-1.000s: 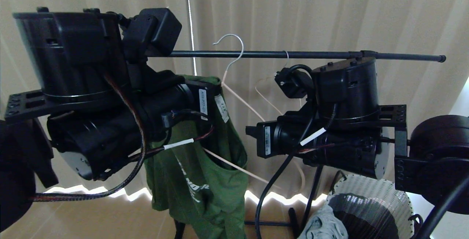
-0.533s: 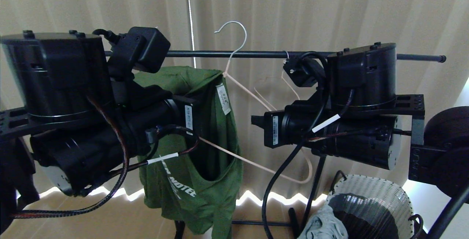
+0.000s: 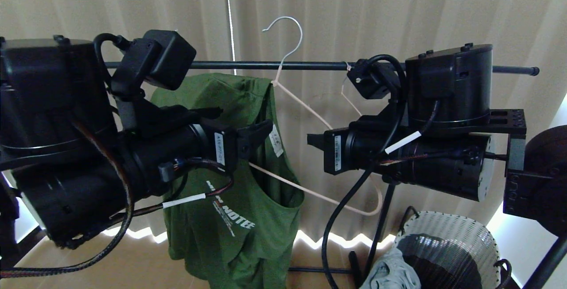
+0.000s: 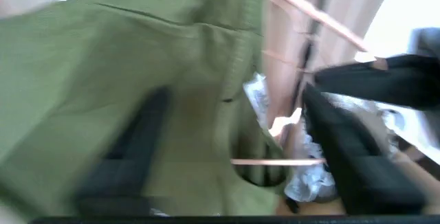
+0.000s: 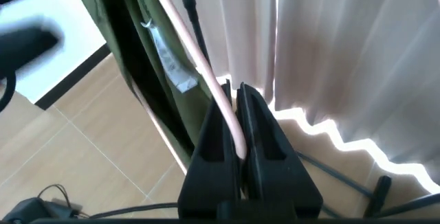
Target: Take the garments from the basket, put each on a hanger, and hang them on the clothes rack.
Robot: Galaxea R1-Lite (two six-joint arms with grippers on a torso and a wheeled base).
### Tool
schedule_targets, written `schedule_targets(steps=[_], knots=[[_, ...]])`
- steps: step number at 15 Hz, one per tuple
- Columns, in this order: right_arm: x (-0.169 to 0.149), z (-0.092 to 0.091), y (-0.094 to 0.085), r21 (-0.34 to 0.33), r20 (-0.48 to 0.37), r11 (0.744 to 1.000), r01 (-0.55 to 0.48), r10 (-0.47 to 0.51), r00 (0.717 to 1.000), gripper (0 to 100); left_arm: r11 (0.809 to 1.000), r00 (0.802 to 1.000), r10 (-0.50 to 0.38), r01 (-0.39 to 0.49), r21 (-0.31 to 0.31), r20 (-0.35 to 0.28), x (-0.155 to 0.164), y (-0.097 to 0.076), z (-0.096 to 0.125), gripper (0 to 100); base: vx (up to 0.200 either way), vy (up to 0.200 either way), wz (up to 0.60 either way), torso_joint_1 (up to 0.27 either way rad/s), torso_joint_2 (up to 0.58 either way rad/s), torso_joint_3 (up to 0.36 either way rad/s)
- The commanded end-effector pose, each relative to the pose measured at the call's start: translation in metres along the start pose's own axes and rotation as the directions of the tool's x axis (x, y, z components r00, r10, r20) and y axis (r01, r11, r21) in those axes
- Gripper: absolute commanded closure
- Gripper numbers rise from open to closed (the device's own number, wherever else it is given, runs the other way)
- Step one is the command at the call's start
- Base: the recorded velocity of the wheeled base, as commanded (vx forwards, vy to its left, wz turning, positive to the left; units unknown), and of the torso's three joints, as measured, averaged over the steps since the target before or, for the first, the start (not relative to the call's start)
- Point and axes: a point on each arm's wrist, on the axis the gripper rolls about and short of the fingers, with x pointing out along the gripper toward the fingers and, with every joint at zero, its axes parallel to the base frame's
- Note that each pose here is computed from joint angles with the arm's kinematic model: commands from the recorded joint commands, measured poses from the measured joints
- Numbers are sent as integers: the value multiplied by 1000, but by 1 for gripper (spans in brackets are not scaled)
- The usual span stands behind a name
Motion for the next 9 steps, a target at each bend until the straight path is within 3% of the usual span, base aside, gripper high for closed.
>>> schedule_targets(steps=[1, 3, 5, 6, 9], knots=[[-5, 5, -6, -4, 16, 1000, 14, -14, 1000, 100, 999, 999, -34, 35, -6, 35, -17, 5, 5, 0, 0, 0, 0, 0, 0, 0], [-8, 10, -18, -12, 35, 999, 49, -49, 998, 100, 999, 998, -36, 36, -5, 58, -27, 9, 9, 0, 0, 0, 0, 0, 0, 0], [-12, 14, -42, -99, 48, 988, 120, -116, 992, 100, 996, 996, 52, -57, 71, 70, -32, 29, 9, 0, 0, 0, 0, 0, 0, 0], [-15, 17, -50, -132, 56, 981, 142, -136, 989, 100, 985, 993, 87, -97, 142, 78, -38, 37, 9, 0, 0, 0, 0, 0, 0, 0], [-15, 20, -62, -213, 60, 960, 179, -170, 984, 100, 973, 991, 91, -110, 205, 100, -47, 39, 12, 0, 0, 0, 0, 0, 0, 0]])
